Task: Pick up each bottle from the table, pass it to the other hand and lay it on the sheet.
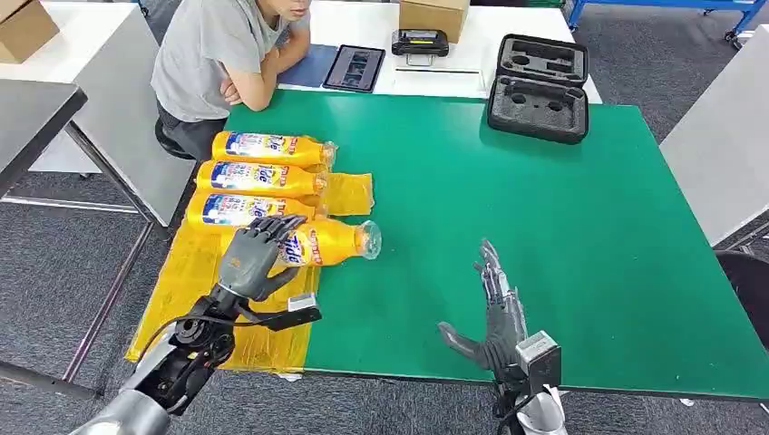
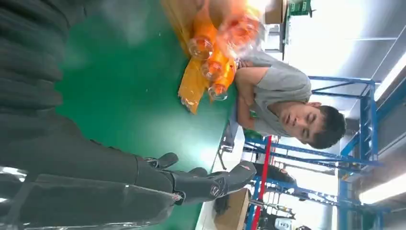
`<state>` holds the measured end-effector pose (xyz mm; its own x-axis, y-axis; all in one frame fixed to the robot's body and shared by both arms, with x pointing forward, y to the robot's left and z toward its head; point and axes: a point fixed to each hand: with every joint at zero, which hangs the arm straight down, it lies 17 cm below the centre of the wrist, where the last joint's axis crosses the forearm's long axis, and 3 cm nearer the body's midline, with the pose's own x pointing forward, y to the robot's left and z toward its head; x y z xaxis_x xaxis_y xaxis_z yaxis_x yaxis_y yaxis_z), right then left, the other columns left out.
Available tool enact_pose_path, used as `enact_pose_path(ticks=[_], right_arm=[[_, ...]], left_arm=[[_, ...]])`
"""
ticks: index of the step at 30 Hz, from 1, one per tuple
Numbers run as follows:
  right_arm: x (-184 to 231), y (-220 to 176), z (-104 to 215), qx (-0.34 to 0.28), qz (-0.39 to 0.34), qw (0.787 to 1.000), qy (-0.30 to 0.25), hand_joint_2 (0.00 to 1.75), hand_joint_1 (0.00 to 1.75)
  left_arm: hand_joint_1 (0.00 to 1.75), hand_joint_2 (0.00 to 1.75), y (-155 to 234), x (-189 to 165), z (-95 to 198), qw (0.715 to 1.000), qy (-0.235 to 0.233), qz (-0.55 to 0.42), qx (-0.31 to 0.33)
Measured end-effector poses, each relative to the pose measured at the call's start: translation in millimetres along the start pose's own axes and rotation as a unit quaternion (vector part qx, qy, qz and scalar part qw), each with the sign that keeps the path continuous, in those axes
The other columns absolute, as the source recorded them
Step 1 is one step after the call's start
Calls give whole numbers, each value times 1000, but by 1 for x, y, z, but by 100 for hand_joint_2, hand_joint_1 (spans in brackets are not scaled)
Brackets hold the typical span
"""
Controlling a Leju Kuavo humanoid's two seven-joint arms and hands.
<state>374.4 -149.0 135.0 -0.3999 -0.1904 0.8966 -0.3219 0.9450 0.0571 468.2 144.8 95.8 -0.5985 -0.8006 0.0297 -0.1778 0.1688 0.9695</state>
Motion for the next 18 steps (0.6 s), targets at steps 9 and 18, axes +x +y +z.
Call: enact_pose_path(ticks=[9,18], right_arm=[[-3,-4,0,-3,0,1000,4,175,0],[-5,-8,1,-10,-3,1000,7,175,0]], left_arm=[[175,175,-22,-25,21,998,8,-9,-68],[175,175,-29,-68,36,992,10,-42,-118]])
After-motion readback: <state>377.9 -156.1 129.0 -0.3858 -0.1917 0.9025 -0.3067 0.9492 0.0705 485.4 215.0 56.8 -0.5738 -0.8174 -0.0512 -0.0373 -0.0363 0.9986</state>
